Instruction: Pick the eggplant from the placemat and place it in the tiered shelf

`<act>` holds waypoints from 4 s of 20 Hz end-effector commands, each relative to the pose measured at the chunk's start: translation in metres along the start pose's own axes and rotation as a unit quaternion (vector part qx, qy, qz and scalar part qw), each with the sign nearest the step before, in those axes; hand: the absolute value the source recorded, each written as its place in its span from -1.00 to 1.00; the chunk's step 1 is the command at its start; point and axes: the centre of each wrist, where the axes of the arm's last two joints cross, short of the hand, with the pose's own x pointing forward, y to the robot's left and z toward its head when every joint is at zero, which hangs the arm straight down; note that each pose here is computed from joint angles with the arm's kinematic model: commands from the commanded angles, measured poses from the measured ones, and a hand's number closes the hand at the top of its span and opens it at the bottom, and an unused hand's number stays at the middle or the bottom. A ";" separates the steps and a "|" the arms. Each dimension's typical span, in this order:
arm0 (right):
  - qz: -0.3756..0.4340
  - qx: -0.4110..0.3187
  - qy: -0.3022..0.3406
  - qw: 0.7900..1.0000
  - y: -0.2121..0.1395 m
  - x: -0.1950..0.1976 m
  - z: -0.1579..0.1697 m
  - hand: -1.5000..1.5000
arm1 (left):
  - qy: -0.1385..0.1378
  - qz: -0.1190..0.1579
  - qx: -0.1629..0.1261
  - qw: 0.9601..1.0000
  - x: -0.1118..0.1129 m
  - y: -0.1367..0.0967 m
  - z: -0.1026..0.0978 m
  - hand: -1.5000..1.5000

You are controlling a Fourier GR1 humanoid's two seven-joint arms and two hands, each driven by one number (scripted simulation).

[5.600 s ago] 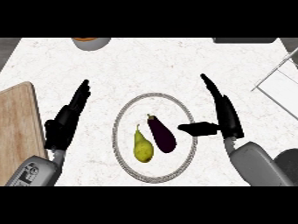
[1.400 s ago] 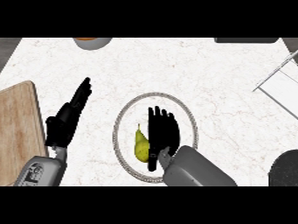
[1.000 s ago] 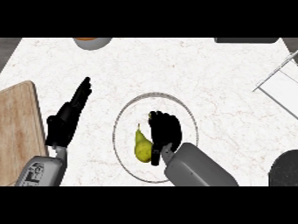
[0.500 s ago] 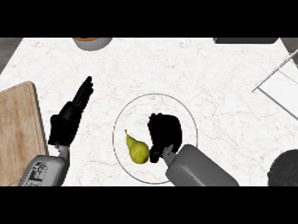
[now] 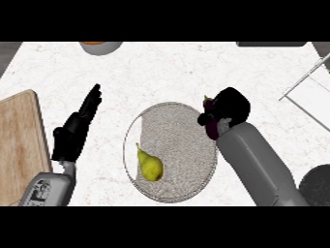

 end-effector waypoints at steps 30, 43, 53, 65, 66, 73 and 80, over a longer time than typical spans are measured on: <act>-0.183 -0.469 0.121 0.856 -0.197 0.081 0.035 1.00 | 0.005 -0.002 -0.003 1.000 -0.010 0.010 0.007 0.00; -0.169 -0.522 0.148 0.823 -0.271 0.040 0.031 1.00 | 0.005 -0.003 -0.005 1.000 -0.006 0.008 0.002 0.00; -0.097 -0.549 0.168 0.813 -0.300 0.005 -0.008 1.00 | -0.005 0.000 -0.002 1.000 -0.007 -0.001 0.000 0.00; -0.024 -0.569 0.137 0.810 -0.296 -0.060 -0.076 1.00 | 0.000 0.006 -0.008 1.000 -0.008 -0.010 0.001 0.00; -0.043 -0.579 0.135 0.803 -0.299 -0.054 -0.077 1.00 | -0.006 -0.004 -0.006 1.000 -0.001 0.008 -0.005 0.00; -0.181 -0.604 0.095 0.770 -0.291 -0.087 -0.081 1.00 | 0.005 -0.003 -0.005 1.000 -0.013 0.005 0.008 0.00; -0.189 -0.607 0.078 0.768 -0.311 -0.106 -0.096 1.00 | -0.002 0.006 -0.004 1.000 0.002 0.004 -0.009 0.00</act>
